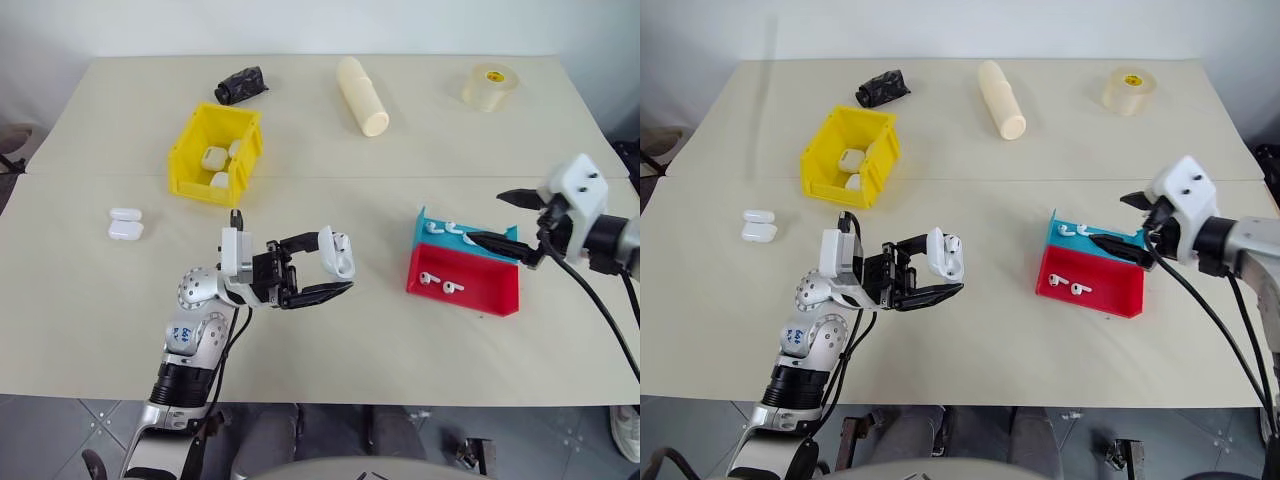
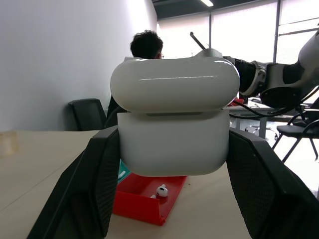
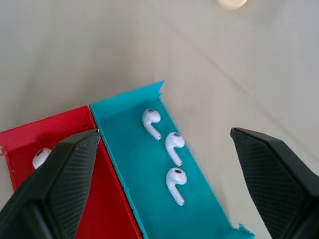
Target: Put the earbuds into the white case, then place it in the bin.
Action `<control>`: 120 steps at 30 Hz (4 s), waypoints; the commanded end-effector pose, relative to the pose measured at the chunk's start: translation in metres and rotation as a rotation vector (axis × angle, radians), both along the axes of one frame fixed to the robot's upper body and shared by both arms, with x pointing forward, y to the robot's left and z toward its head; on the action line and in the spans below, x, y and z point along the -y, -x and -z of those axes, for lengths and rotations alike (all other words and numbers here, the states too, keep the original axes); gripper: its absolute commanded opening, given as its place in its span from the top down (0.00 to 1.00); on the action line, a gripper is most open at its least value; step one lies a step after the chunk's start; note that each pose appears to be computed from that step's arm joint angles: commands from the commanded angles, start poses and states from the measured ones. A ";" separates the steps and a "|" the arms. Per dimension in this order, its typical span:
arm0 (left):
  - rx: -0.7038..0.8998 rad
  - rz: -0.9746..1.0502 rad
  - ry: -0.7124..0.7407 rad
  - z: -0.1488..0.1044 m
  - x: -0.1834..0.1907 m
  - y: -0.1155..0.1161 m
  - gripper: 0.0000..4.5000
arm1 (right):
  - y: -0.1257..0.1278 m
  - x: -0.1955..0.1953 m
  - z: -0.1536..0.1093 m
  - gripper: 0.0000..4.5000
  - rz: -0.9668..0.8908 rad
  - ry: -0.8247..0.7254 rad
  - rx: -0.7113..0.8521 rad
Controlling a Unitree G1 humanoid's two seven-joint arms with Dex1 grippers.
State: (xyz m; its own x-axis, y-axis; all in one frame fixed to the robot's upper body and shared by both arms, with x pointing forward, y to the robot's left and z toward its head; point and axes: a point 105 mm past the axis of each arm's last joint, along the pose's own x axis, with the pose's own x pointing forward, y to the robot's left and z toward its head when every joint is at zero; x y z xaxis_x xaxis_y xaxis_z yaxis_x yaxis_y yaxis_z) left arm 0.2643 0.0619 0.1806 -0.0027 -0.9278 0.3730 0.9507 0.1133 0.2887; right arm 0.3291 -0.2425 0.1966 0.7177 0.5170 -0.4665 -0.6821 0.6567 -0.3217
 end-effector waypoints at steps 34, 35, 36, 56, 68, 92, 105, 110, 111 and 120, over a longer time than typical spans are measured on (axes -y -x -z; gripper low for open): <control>0.058 -0.016 0.051 -0.011 0.007 0.006 0.38 | -0.050 0.011 0.038 0.62 -0.162 0.399 -0.253; 0.057 -0.013 0.051 -0.011 0.007 0.007 0.38 | -0.050 0.011 0.038 0.62 -0.163 0.397 -0.253; 0.056 -0.008 0.050 -0.011 0.007 0.007 0.38 | -0.050 0.011 0.039 0.62 -0.164 0.396 -0.256; 0.058 0.029 0.035 -0.012 0.010 0.008 0.38 | -0.039 0.012 0.016 0.81 -0.151 0.336 -0.162; 0.056 0.062 0.003 -0.014 0.013 -0.003 0.38 | 0.044 -0.066 -0.058 0.81 -0.484 -0.451 0.146; 0.012 0.098 0.027 -0.028 0.029 -0.012 0.38 | 0.097 -0.161 -0.040 0.81 -0.557 -1.048 0.049; 0.004 0.091 0.048 -0.032 0.026 -0.013 0.38 | 0.097 -0.162 -0.012 0.81 -0.527 -0.982 0.005; 0.006 0.101 0.048 -0.034 0.027 -0.012 0.38 | 0.098 -0.165 -0.004 0.70 -0.532 -0.948 -0.042; 0.006 0.102 0.048 -0.034 0.027 -0.011 0.38 | 0.099 -0.165 -0.003 0.65 -0.542 -0.941 -0.045; 0.038 -0.099 -0.308 -0.001 0.009 -0.036 0.38 | 0.093 -0.129 -0.004 0.29 -0.473 -0.761 0.041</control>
